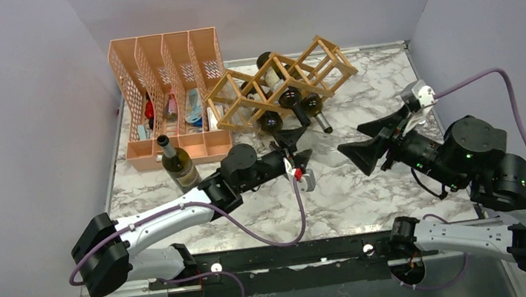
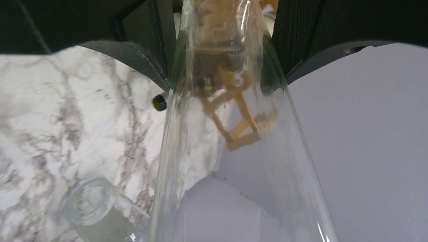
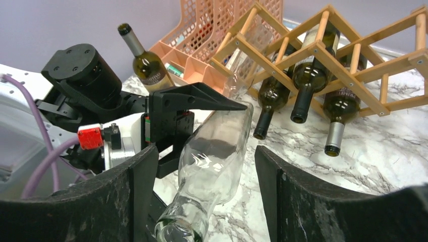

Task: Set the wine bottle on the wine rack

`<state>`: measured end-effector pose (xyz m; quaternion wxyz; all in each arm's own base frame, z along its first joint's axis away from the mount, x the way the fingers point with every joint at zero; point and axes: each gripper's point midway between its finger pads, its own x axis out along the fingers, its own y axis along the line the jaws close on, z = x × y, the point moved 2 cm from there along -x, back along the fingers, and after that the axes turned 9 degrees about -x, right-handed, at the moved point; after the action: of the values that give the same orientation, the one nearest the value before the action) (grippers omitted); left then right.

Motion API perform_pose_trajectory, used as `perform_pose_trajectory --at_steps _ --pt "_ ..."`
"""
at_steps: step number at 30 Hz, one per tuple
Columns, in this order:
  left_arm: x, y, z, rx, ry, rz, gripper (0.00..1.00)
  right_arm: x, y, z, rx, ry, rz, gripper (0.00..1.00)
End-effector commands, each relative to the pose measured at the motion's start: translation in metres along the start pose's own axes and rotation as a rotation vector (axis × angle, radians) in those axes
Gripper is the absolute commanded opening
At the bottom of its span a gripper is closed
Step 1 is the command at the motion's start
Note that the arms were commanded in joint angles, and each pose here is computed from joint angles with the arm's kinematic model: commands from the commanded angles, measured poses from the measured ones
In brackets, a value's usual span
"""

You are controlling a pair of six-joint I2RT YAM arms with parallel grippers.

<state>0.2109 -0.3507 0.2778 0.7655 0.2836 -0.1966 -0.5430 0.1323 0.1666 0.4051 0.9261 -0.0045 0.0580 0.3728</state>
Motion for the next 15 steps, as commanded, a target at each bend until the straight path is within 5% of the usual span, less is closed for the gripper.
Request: perform_pose_trajectory --at_steps 1,15 --pt "-0.001 0.051 0.043 0.347 -0.078 0.131 0.0 -0.013 -0.004 0.008 0.016 0.003 -0.011 0.73" --pt "0.004 0.061 0.046 0.633 -0.037 0.126 0.0 0.016 -0.008 -0.051 -0.042 0.265 -0.108 0.77"
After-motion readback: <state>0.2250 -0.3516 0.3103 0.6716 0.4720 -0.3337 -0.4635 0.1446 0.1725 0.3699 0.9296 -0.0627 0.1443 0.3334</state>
